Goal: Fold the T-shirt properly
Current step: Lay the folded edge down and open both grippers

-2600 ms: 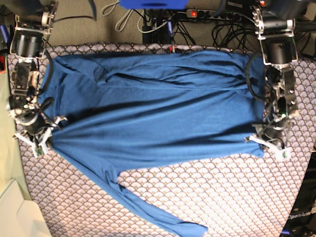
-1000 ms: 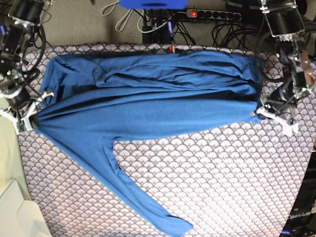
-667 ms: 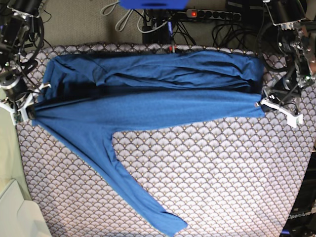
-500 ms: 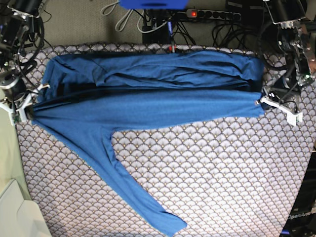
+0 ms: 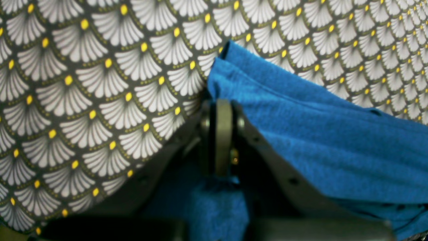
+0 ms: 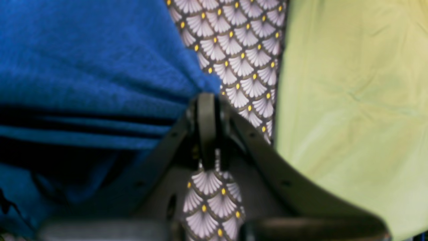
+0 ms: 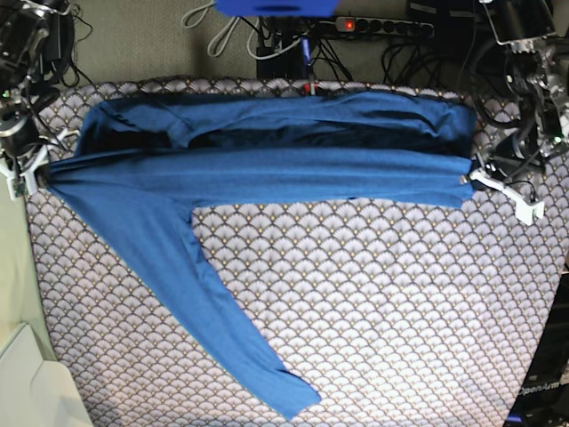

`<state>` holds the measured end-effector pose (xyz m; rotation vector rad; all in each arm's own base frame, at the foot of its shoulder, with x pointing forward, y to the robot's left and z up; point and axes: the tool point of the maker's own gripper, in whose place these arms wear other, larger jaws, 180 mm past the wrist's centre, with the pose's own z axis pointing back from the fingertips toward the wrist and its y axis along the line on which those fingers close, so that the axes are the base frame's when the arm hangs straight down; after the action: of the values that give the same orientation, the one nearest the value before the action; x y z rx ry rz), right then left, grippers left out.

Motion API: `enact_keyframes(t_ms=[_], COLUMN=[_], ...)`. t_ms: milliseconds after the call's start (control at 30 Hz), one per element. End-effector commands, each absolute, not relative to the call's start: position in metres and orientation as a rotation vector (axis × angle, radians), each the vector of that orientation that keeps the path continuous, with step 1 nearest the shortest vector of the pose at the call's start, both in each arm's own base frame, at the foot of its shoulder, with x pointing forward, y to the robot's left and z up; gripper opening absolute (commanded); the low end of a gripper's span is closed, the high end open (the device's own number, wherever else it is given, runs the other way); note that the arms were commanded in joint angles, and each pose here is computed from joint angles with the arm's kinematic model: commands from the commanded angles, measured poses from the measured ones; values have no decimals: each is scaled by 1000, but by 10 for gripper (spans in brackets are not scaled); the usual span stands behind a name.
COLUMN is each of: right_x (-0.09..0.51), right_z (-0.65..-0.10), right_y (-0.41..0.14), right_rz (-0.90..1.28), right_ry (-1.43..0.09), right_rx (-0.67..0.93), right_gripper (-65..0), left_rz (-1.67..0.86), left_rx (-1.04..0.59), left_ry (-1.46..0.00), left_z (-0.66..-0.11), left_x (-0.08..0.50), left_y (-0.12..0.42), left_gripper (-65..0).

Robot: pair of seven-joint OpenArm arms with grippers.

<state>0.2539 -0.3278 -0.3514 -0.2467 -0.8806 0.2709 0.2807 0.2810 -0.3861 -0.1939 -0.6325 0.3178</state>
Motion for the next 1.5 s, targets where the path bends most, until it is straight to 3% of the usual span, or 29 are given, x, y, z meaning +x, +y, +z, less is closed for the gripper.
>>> enact_keyframes(t_ms=[0,633,1067,1133,1367,1467], right_x=[261,239,224,224,225,230], right_z=[-337,-376,-396,-396,-392,-382], right_y=[-331,-336,-315,-316,-316,-318], right_rz=[275,228,289,289,294,311], right_ry=[-929,-826,-762,-762,-769,-789], right_rx=[-264,-215,-165,-168,-174,-193], right_gripper=[-650,-650,-625,-581,-427,-402], left_rz=[311,383,268,266,261,263], left_rx=[-180,-189,-222,-219,-217,-216], left_ry=[-662,-543,-487,-487,-492,-492], left_z=[-377,-418,-430,-430,-428,-428], left_x=[287,262,263,263,263,263], left_y=[287,294,257,258,258,259], left_gripper=[-644,-641,-638,-602,-345,-314])
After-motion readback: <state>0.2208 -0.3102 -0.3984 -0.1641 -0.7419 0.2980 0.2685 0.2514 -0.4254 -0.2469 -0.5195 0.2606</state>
